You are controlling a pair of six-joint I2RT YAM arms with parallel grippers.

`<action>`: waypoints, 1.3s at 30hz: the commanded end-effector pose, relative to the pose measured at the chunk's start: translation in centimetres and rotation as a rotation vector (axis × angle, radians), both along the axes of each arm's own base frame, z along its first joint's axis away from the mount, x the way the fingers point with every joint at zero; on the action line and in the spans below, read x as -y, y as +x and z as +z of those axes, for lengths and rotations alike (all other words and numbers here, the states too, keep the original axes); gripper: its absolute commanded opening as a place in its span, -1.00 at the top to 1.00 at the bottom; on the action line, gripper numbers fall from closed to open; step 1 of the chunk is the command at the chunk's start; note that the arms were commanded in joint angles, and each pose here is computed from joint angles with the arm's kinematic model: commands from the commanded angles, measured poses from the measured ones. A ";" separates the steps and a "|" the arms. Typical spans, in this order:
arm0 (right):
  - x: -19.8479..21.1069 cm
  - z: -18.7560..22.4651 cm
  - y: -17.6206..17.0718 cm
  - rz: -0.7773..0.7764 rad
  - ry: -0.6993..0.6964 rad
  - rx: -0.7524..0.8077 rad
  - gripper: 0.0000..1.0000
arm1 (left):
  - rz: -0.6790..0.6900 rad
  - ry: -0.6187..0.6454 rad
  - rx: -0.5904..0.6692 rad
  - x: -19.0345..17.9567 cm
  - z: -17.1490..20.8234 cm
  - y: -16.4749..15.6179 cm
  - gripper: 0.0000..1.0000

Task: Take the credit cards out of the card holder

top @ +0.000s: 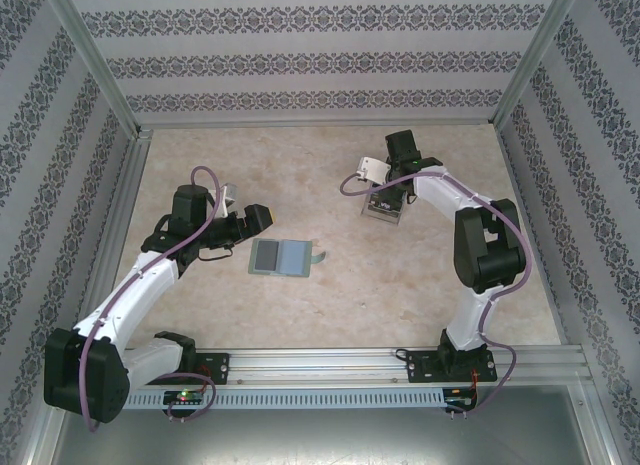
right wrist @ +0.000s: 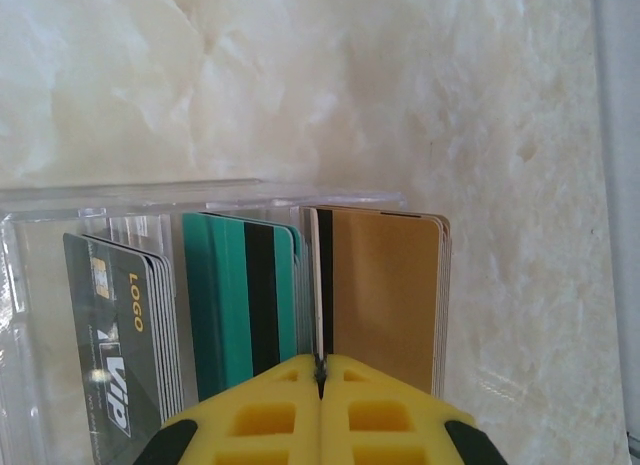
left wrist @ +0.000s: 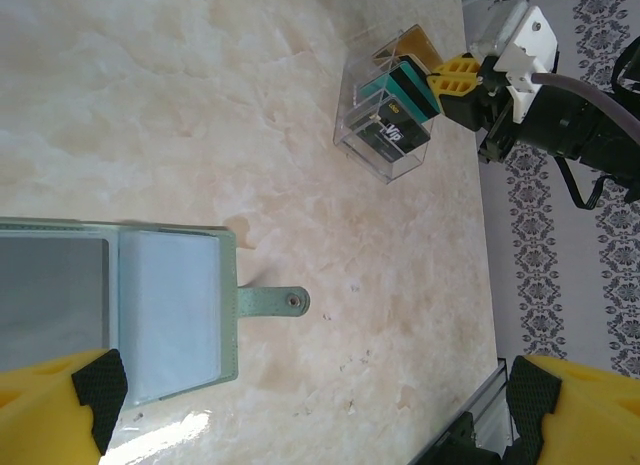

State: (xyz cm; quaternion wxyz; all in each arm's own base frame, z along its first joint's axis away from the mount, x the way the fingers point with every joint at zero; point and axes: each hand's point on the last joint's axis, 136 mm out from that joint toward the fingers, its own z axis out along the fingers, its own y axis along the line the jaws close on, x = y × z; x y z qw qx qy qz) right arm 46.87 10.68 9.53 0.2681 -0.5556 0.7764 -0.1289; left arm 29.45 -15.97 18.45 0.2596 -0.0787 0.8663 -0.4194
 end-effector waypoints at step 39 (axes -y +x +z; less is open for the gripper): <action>0.4 10.2 1.0 -0.492 0.437 0.151 0.25 | 0.043 0.087 -0.099 -1.3 -2.7 0.9 -0.99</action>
